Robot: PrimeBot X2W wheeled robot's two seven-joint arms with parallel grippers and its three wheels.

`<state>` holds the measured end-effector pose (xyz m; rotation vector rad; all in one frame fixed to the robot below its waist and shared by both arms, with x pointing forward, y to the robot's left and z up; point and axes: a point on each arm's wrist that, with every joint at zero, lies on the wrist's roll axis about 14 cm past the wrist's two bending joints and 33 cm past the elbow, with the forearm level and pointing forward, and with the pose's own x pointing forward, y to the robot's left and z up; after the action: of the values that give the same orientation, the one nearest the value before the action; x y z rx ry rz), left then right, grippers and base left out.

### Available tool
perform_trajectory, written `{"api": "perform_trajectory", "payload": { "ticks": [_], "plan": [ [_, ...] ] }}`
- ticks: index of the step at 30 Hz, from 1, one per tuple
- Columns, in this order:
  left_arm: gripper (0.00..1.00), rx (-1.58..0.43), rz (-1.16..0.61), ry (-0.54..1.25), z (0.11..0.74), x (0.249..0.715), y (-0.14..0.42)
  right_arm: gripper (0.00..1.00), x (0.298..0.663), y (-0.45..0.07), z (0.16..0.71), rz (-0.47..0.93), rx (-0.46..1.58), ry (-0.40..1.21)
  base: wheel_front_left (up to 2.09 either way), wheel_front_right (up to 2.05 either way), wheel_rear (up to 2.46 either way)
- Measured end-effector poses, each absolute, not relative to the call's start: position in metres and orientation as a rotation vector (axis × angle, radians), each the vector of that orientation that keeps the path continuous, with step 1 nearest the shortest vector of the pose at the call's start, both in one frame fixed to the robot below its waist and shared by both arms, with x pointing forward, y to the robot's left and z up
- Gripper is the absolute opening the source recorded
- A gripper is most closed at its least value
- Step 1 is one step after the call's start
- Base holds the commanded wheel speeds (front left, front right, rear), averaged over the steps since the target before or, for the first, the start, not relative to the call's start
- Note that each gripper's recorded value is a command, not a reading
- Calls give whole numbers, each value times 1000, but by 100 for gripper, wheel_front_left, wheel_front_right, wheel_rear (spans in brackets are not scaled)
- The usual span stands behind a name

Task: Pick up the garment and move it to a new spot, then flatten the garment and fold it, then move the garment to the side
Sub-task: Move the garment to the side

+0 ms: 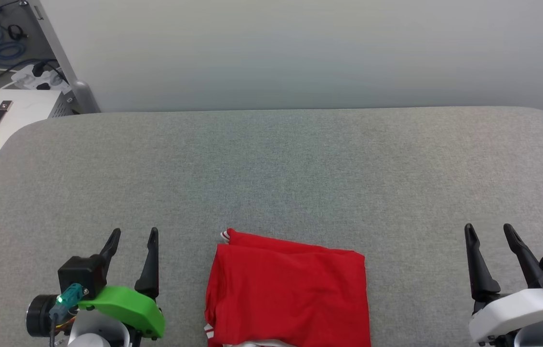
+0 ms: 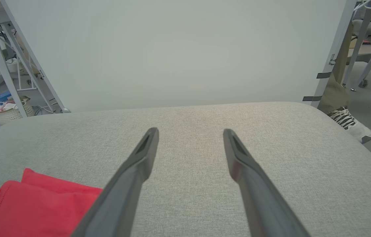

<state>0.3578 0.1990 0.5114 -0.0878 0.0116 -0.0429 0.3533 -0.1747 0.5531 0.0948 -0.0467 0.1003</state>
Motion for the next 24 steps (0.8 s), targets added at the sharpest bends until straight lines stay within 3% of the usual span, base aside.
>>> {"api": "perform_trajectory", "payload": {
  "ticks": [9,15,24],
  "plan": [
    [100,-98,-22,-10,517,360,205,100,359,-183,542,84,162,11,0,0,0],
    [100,-112,-2,-57,530,367,210,100,367,-181,503,130,241,224,0,0,0],
    [100,-114,54,-95,538,367,228,100,364,-124,442,352,274,587,0,0,0]
  ]
}}
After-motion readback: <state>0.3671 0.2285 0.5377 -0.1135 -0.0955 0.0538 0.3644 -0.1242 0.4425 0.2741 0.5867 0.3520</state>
